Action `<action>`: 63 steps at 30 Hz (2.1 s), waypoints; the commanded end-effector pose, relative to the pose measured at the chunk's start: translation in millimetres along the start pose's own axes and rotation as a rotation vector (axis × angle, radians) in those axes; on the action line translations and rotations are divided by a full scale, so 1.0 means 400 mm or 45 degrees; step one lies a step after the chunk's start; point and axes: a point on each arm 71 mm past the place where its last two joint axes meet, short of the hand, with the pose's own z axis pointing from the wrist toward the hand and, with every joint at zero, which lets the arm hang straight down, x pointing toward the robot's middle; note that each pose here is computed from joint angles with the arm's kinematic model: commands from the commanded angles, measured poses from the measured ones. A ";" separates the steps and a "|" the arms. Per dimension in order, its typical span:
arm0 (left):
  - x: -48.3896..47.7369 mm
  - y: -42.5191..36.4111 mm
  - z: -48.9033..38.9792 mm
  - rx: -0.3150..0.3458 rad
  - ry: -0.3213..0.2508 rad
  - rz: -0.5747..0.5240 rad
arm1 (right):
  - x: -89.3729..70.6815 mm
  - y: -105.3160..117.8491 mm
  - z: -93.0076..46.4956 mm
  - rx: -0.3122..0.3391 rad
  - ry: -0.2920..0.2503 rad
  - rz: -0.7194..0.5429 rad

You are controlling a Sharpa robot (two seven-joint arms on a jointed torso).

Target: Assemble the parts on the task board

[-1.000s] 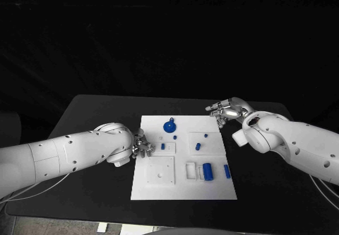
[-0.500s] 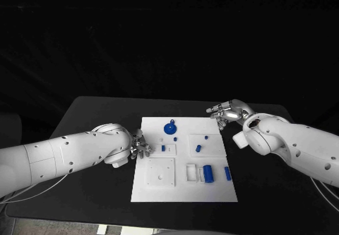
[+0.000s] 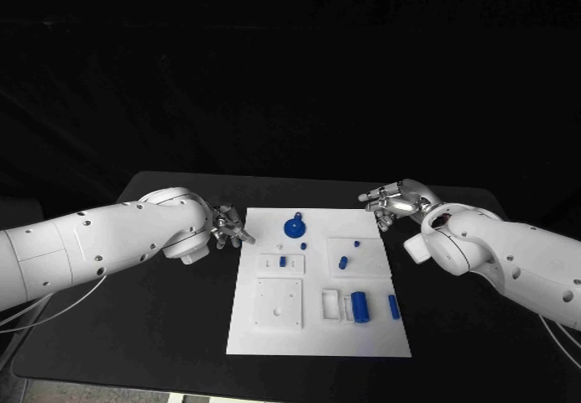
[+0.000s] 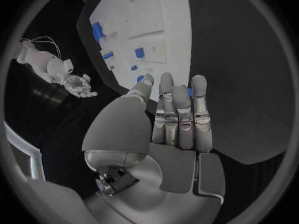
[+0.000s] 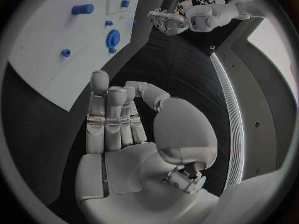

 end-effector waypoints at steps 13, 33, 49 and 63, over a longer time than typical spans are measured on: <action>-0.154 0.014 0.007 0.197 -0.443 0.151 | -0.002 -0.002 0.005 -0.014 -0.003 -0.005; -0.094 0.015 0.058 0.396 -0.438 0.528 | 0.005 0.003 0.006 -0.028 0.002 -0.011; -0.006 0.032 0.100 0.411 -0.169 0.490 | 0.013 0.009 0.007 -0.036 0.014 -0.008; -0.009 0.050 0.127 0.416 -0.246 0.430 | 0.018 0.012 0.007 -0.040 0.021 -0.007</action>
